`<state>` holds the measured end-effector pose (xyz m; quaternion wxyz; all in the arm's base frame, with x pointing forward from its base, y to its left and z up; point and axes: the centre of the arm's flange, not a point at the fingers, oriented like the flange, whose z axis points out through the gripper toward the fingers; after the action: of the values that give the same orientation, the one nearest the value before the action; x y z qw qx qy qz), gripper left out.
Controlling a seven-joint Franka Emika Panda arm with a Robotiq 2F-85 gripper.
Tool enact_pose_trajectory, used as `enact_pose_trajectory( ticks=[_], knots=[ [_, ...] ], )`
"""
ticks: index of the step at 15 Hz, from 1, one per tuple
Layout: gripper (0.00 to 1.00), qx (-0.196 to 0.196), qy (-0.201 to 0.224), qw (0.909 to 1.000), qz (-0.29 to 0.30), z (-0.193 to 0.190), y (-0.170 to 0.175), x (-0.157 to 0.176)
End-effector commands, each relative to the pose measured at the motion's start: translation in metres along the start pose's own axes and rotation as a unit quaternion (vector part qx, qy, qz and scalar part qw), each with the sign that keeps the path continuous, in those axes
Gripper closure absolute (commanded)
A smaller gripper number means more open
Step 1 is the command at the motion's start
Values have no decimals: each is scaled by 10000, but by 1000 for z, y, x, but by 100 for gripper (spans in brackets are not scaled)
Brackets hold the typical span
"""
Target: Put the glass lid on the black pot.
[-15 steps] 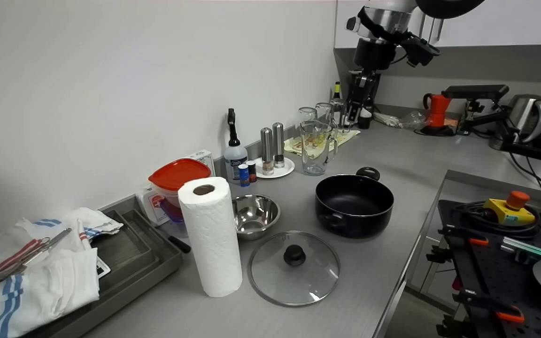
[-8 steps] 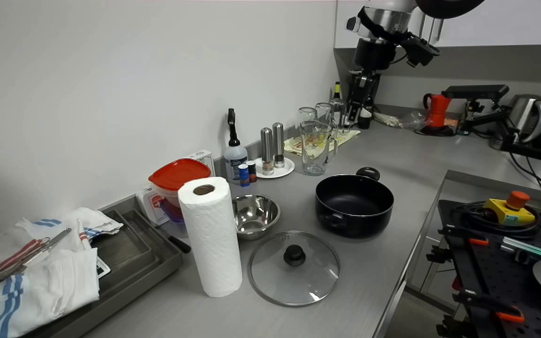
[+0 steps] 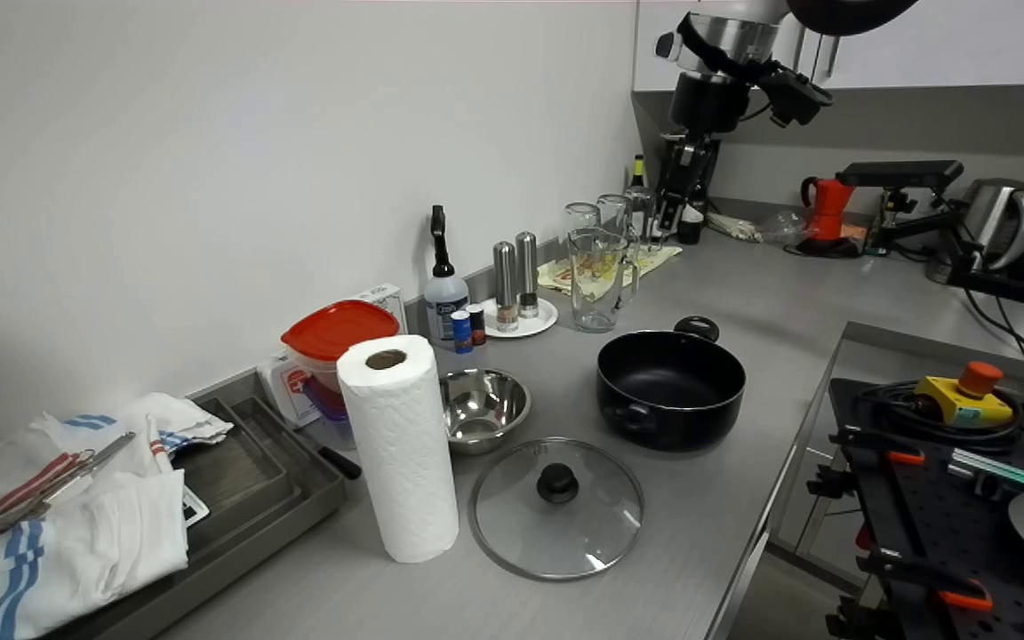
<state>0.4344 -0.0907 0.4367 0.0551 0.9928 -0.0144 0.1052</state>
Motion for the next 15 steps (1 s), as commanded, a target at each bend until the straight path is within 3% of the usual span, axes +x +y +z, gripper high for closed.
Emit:
enact_pose_trajectory(
  ticks=[1,8,15],
  knots=[
    [0,29,-11,9999,-124,12,-8,-9],
    [0,-3,-333,9981,-515,60,-44,-18],
    [0,-105,-802,9906,-1103,114,-100,18]
  ],
)
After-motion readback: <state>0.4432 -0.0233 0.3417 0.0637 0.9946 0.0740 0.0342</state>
